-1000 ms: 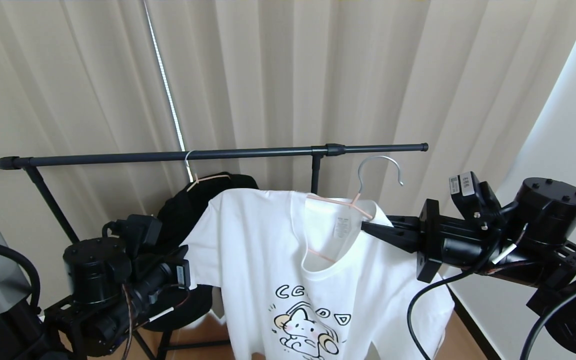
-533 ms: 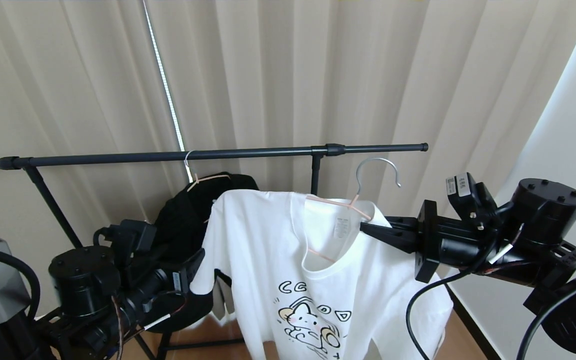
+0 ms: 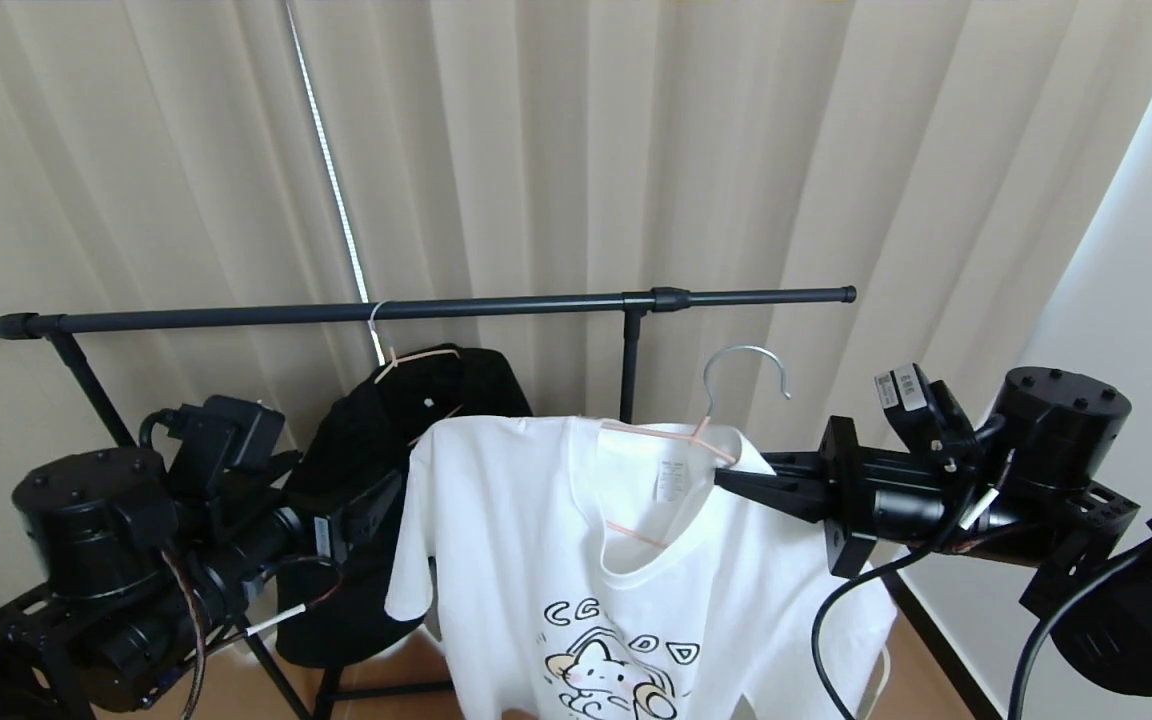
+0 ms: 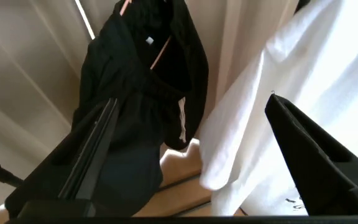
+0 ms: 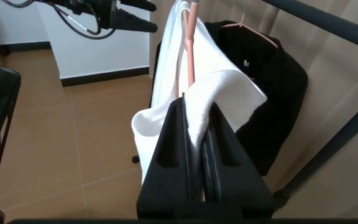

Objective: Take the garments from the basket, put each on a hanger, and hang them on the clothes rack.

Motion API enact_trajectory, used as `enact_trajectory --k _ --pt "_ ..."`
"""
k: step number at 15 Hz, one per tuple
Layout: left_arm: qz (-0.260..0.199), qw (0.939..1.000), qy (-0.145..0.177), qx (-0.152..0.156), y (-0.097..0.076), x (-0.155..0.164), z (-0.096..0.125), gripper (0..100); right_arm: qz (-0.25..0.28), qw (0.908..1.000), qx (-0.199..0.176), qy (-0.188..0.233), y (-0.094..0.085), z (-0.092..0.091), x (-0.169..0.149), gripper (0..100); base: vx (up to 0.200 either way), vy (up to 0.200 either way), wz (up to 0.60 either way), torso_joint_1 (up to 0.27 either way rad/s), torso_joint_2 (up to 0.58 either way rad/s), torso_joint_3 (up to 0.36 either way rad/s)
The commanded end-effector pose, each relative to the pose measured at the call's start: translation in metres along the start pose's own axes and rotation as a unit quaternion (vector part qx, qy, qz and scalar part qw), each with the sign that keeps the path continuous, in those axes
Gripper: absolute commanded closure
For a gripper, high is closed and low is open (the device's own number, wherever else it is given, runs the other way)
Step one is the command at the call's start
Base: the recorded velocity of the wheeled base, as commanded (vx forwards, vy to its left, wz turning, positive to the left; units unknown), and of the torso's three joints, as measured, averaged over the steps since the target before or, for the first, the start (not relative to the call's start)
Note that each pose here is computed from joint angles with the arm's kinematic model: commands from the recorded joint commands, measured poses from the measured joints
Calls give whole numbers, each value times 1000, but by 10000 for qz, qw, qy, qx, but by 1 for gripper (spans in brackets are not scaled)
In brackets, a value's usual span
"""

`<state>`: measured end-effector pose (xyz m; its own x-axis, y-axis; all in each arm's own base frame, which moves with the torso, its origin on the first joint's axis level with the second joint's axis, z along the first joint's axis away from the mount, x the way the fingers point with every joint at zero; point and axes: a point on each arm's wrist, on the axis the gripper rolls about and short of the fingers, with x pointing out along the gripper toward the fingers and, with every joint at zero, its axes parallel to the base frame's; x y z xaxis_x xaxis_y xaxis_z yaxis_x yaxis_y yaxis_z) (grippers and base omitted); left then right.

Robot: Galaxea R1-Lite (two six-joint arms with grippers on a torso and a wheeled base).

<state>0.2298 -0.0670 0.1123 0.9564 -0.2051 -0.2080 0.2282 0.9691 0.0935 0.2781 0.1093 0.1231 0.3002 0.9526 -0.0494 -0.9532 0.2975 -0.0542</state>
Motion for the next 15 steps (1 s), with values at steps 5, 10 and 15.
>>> enact_trajectory --k 5,10,15 --pt "-1614 9863 156 -300 5 -58 100 0 475 9988 72 -44 -10 -19 -7 100 0 0 0 0 0 0" --pt "-2607 9624 699 -317 1 -55 131 0 666 9977 86 -61 -6 -20 -10 100 0 0 0 0 0 0" --pt "-3725 9191 1143 595 -19 -11 139 0 696 9975 71 -70 -1 -20 -10 100 0 0 0 0 0 0"
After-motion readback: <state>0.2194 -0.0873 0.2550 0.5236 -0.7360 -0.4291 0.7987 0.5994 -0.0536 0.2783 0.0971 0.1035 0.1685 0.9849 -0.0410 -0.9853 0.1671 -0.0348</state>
